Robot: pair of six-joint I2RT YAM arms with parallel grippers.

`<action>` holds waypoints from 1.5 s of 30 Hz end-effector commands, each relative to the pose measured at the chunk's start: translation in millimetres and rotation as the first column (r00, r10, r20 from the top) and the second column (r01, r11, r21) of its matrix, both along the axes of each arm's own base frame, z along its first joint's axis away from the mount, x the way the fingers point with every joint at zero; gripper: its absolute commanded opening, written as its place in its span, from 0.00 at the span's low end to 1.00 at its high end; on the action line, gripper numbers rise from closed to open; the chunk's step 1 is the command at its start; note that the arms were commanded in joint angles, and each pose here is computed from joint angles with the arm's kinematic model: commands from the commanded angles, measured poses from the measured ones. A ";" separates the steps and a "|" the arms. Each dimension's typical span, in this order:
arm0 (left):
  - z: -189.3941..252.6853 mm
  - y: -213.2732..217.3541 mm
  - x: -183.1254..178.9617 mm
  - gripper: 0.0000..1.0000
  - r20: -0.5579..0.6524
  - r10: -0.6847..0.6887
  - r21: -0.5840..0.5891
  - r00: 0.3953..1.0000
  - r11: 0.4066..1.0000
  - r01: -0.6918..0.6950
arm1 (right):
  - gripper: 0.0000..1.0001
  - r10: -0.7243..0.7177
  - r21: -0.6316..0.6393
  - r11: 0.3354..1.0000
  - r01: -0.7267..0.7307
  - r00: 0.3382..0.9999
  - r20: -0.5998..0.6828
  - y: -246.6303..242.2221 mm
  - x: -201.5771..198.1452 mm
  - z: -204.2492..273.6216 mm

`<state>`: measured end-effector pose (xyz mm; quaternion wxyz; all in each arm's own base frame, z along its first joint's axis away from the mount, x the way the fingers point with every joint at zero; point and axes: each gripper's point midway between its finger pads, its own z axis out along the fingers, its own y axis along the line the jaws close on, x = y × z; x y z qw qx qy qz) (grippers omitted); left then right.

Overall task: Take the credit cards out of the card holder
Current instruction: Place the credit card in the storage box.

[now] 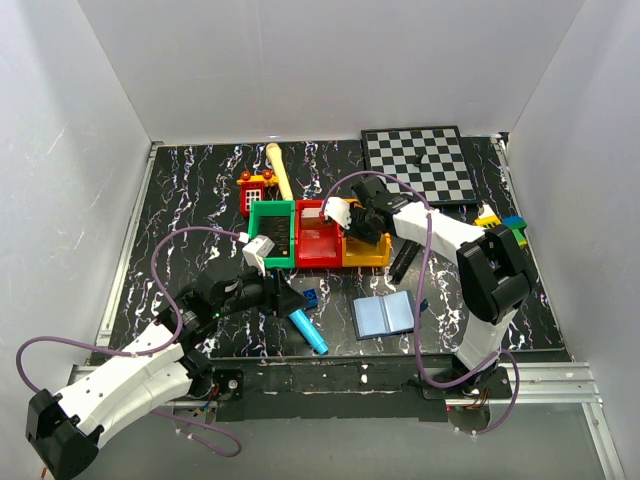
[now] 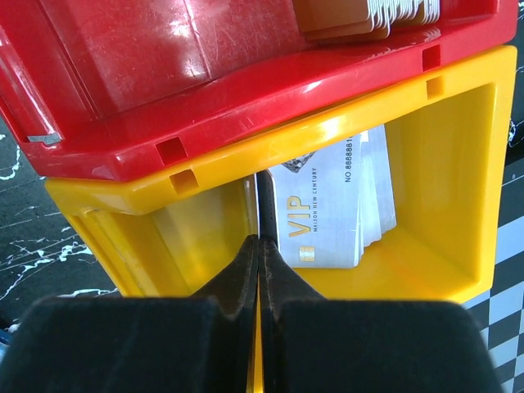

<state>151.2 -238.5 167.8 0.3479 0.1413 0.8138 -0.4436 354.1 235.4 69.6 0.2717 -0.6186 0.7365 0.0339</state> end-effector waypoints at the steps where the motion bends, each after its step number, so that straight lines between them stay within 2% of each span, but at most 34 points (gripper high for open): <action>1: 0.9 -1.3 -0.5 0.52 0.003 -0.010 -0.011 1.000 1.000 0.010 | 0.01 0.017 -0.030 0.999 -0.017 1.000 0.005 -1.0 6.7 -0.3; 10: 1.6 -3.3 -1.6 0.51 0.001 -0.024 -0.017 1.000 1.000 0.024 | 0.01 0.070 -0.066 0.996 -0.067 0.996 0.046 -3.3 12.7 8.3; 19: 1.9 -3.6 -2.8 0.52 -0.001 -0.027 -0.021 1.000 0.999 0.027 | 0.01 0.055 -0.066 0.996 -0.052 0.997 0.050 -1.1 18.1 9.1; 27: -0.2 -4.2 -2.0 0.52 -0.007 -0.027 -0.014 1.000 1.000 0.027 | 0.11 0.015 -0.076 0.997 -0.007 0.995 0.102 -3.4 29.5 17.6; 28: -0.5 -4.2 -2.4 0.52 -0.008 -0.029 -0.014 1.000 0.999 0.029 | 0.17 0.012 -0.076 0.997 -0.004 0.995 0.103 -3.8 30.6 17.7; 30: -0.2 -4.3 -2.2 0.52 -0.007 -0.029 -0.015 1.000 0.999 0.029 | 0.18 0.006 -0.075 0.997 0.002 0.994 0.108 -3.3 32.4 18.8; 31: -0.4 -4.0 -2.1 0.52 -0.008 -0.027 -0.015 1.000 1.000 0.027 | 0.25 0.004 -0.071 0.997 0.004 0.994 0.111 -2.6 33.4 20.0; 41: -1.0 -3.9 -2.9 0.52 -0.010 -0.028 -0.016 1.000 0.999 0.028 | 0.26 -0.007 -0.058 0.998 0.014 0.993 0.115 3.2 36.4 22.8; 45: -1.8 -3.7 -2.2 0.52 -0.013 -0.024 -0.014 1.000 1.000 0.024 | 0.26 -0.058 -0.017 0.998 0.062 0.984 0.166 6.8 44.6 40.9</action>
